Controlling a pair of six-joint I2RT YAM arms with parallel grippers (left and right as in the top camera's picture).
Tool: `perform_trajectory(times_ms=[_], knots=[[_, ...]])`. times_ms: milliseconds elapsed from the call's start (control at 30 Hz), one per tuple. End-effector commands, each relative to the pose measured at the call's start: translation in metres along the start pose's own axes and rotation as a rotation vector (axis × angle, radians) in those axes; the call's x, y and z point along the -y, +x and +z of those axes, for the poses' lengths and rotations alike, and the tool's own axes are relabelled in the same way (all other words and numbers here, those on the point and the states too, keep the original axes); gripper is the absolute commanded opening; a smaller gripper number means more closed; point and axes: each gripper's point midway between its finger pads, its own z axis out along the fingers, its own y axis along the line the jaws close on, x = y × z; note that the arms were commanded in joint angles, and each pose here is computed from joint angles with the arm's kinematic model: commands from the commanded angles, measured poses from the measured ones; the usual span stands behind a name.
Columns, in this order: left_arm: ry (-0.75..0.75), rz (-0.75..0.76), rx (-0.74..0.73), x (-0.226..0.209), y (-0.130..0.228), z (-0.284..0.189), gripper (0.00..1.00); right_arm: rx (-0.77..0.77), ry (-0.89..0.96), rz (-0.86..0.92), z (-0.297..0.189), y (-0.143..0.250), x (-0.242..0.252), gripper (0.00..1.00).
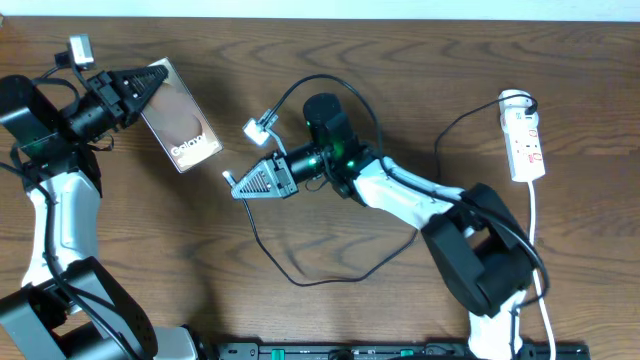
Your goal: Plug charger to phone and switch on socket
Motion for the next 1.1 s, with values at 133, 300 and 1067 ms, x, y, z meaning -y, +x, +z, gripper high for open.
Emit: perform_trajectory(times_ms=[133,300,1067], knots=[[0.009,0.042,0.007,0.013,-0.006,-0.001,0.07,-0.008,-0.070,-0.069,0.009,0.006,0.022,0.01],[0.010,0.052,0.007,0.014,-0.006,-0.001,0.07,0.026,-0.112,-0.161,0.009,-0.004,0.007,0.01],[0.042,0.093,-0.038,0.020,0.002,0.003,0.07,0.067,-0.161,-0.164,0.019,-0.013,-0.020,0.01]])
